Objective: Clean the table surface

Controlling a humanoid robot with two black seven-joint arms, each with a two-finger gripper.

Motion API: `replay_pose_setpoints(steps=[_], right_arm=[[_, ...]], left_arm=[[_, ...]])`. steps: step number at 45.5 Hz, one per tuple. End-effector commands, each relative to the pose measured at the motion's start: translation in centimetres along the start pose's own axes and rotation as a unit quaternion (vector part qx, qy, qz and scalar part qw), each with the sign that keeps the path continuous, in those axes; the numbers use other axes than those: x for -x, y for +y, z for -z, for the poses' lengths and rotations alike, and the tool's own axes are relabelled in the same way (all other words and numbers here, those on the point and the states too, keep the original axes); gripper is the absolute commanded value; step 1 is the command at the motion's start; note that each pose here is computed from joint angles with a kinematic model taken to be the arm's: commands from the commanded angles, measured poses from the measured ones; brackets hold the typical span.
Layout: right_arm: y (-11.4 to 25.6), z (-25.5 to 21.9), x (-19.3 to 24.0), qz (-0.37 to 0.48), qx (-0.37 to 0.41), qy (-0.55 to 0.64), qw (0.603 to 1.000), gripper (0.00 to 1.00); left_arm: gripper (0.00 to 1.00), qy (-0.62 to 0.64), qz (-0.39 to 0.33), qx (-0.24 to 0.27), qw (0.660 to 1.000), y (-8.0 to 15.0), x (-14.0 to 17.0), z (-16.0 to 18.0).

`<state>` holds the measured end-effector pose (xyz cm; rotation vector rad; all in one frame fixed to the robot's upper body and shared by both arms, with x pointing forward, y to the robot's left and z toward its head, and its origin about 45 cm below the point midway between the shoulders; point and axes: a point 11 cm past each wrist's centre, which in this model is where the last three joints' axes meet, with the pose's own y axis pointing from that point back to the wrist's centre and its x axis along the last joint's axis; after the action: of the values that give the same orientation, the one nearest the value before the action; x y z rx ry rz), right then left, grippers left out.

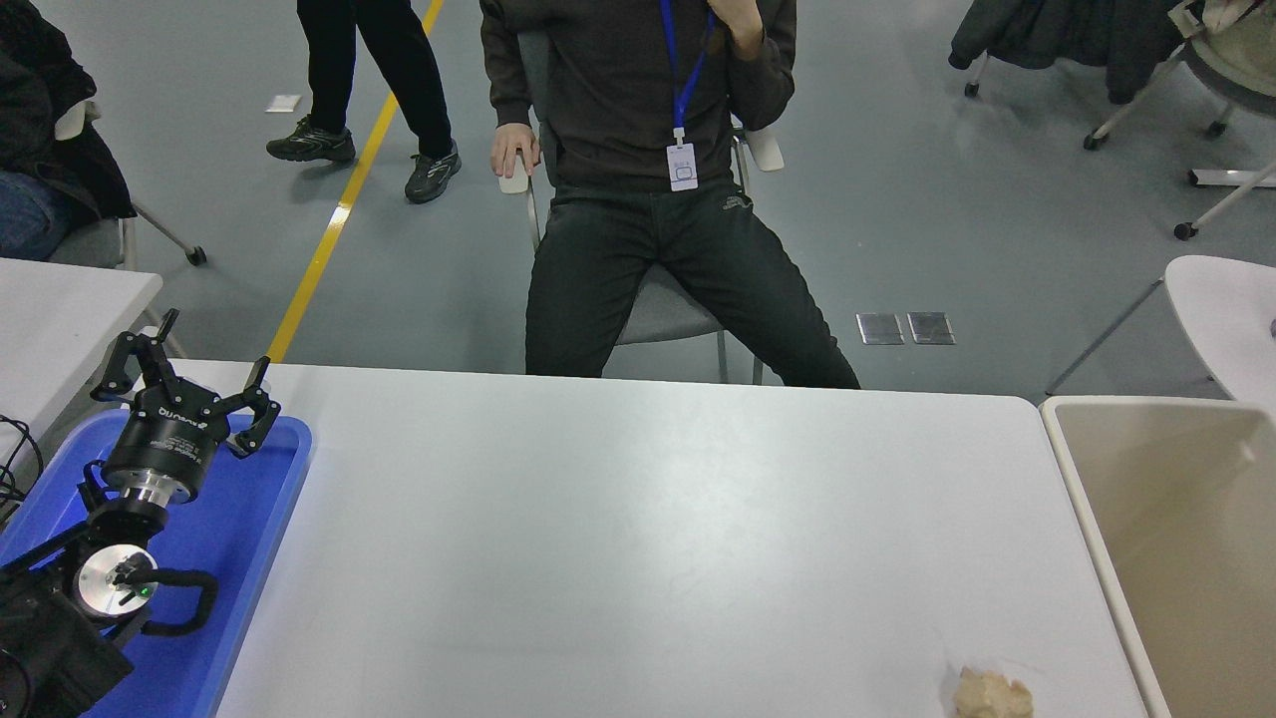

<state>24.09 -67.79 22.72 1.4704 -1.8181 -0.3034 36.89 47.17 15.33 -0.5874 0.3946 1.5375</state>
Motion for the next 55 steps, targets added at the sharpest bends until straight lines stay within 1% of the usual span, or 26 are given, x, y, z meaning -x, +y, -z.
replay_pose_setpoints(steps=[1,2,5,10,22,40,55], right_arm=[[-0.5,-5.0,-0.3,-0.045,0.059,-0.019,0.997,0.00],[-0.6,-6.1,-0.3,-0.055,0.074,-0.020,0.996,0.00],[-0.8,-7.2,0.1,-0.063,0.091,-0.017,0.994,0.00],[-1.8,-7.4,1.4,-0.061,0.101,-0.010,0.993,0.00],[-3.6,-9.7,5.3,-0.062,0.141,-0.003,0.988,0.00],[-5.3,-9.9,9.2,-0.033,0.143,-0.017,0.989,0.00],[-6.6,-10.6,12.3,-0.047,0.160,-0.014,0.986,0.00]], left_arm=[[1.00,0.000,0.000,0.000,1.000,0.0,0.0,0.0],[1.00,0.000,0.000,0.000,1.000,0.0,0.0,0.0],[1.00,0.000,0.000,-0.001,1.000,0.0,0.0,0.0],[1.00,0.000,0.000,-0.001,1.000,0.0,0.0,0.0],[1.00,0.000,0.000,-0.001,1.000,0.0,0.0,0.0],[1.00,0.000,0.000,-0.001,1.000,0.0,0.0,0.0],[1.00,0.000,0.000,-0.001,1.000,0.0,0.0,0.0]])
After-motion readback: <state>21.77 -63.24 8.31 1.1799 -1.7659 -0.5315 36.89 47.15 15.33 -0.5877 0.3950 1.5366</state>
